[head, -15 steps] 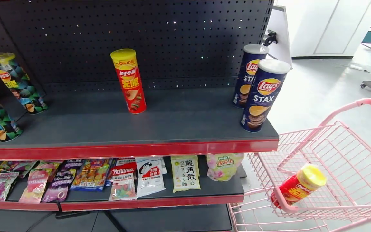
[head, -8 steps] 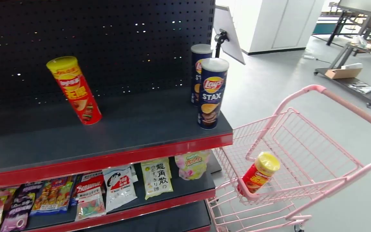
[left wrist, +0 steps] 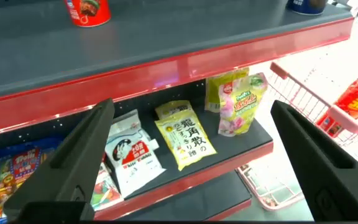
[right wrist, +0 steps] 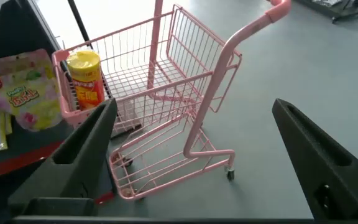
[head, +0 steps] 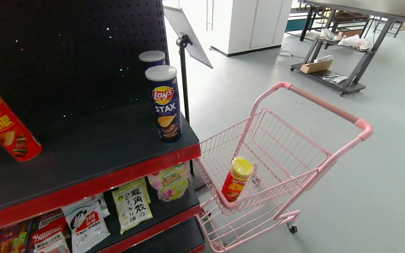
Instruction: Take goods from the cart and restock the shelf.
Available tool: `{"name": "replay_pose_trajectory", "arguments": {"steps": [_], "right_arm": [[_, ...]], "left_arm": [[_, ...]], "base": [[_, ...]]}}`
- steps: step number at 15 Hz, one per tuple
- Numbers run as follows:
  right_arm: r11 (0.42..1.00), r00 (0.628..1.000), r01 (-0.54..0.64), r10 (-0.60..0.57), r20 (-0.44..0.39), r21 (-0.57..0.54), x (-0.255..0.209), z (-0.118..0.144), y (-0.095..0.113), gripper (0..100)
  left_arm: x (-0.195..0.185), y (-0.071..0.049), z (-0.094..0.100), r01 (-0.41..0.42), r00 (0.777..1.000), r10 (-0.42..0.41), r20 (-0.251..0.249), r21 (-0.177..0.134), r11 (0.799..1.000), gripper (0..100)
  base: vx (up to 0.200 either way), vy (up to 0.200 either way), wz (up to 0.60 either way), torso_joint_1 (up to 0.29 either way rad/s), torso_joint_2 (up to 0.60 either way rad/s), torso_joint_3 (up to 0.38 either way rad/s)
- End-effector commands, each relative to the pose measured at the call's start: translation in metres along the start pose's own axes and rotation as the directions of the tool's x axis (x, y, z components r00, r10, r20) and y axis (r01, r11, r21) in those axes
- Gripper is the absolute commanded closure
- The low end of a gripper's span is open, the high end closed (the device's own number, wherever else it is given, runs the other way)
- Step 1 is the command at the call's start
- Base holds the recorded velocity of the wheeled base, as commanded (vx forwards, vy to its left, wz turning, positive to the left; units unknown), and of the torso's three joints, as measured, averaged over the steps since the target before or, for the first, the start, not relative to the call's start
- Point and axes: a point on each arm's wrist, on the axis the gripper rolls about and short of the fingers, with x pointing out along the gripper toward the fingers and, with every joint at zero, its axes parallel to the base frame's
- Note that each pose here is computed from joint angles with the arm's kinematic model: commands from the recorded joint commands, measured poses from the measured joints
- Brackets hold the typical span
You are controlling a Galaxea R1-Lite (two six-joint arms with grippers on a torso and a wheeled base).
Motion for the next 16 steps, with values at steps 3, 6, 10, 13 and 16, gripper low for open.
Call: {"name": "replay_pose_trajectory", "arguments": {"steps": [3, 6, 10, 13, 16], "right_arm": [[1.0, 1.0, 0.0, 0.0, -0.001, 0.002, 0.0001, 0.0, 0.0, 0], [1.0, 1.0, 0.0, 0.0, -0.001, 0.002, 0.0001, 0.0, 0.0, 0], [1.0, 1.0, 0.0, 0.0, -0.001, 0.002, 0.0001, 0.0, 0.0, 0], [1.0, 1.0, 0.0, 0.0, -0.001, 0.002, 0.0001, 0.0, 0.0, 0], [1.0, 1.0, 0.0, 0.0, -0.001, 0.002, 0.0001, 0.0, 0.0, 0]], "left_arm": [[0.0001, 0.0, 0.0001, -0.002, 1.0, 0.002, 0.0, 0.0, 1.0, 0], [0.0001, 0.0, 0.0001, -0.002, 1.0, 0.002, 0.0, -0.001, 1.0, 0], [0.0001, 0.0, 0.0001, -0.002, 1.0, 0.002, 0.0, -0.001, 1.0, 0], [0.0001, 0.0, 0.0001, -0.002, 1.0, 0.002, 0.0, -0.001, 1.0, 0], [0.0001, 0.0, 0.0001, -0.002, 1.0, 0.002, 0.0, -0.001, 1.0, 0]], "base": [[0.0, 0.0, 0.0, -0.075, 0.16, 0.111], [0.0, 0.0, 0.0, -0.132, 0.36, 0.211], [0.0, 0.0, 0.0, -0.141, 0.38, 0.231], [0.0, 0.0, 0.0, -0.16, 0.43, 0.279], [0.0, 0.0, 0.0, -0.181, 0.54, 0.354]]}}
